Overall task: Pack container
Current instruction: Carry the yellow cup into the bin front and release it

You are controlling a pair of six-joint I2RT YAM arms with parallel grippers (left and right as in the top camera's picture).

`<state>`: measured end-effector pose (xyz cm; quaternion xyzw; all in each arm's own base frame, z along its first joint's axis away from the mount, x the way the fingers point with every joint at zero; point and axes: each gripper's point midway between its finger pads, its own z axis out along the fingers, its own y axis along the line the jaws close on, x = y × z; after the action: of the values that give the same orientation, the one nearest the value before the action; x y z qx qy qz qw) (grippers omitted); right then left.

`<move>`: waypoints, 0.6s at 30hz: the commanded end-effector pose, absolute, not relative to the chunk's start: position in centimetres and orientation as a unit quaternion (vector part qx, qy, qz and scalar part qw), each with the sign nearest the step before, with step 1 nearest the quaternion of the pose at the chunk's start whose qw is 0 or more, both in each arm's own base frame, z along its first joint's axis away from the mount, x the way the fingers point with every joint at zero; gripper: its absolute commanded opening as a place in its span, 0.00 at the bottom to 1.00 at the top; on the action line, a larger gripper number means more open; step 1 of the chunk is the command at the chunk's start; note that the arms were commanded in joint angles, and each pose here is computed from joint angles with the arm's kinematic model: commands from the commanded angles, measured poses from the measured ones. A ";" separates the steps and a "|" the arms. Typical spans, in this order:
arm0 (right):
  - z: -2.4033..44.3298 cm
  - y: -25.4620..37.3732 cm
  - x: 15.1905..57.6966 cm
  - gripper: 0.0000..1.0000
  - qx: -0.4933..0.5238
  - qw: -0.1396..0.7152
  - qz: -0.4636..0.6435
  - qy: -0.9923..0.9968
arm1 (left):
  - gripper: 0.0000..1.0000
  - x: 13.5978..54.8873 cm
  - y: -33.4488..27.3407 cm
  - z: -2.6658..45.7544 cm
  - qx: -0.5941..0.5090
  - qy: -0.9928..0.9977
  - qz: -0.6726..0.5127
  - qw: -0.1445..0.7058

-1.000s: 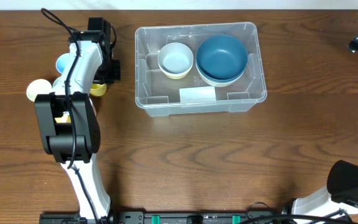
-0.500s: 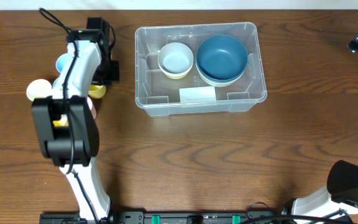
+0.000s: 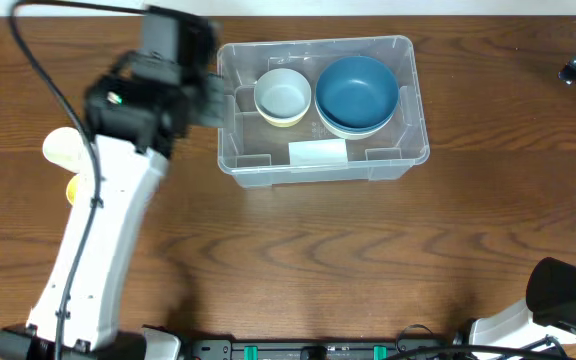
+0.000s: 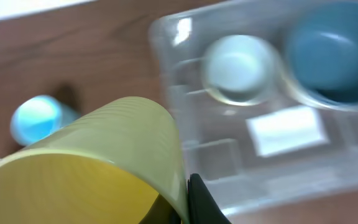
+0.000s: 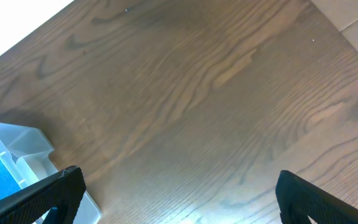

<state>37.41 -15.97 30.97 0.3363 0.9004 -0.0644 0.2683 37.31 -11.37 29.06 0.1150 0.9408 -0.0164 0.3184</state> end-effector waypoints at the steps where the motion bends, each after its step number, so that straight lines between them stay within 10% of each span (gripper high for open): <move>1: 30.8 -16.2 37.3 0.99 0.345 0.266 -0.066 0.898 | 0.06 36.1 -16.1 27.8 0.193 0.934 -0.030 0.299; 18: 30.8 -16.2 37.3 0.99 0.345 0.266 -0.066 0.898 | 0.06 34.5 -31.1 16.3 0.331 0.918 -0.075 0.205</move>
<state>37.41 -15.97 30.97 0.3365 0.9004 -0.0643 0.2683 35.23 -29.63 17.31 0.3195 0.9199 -0.0549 0.2206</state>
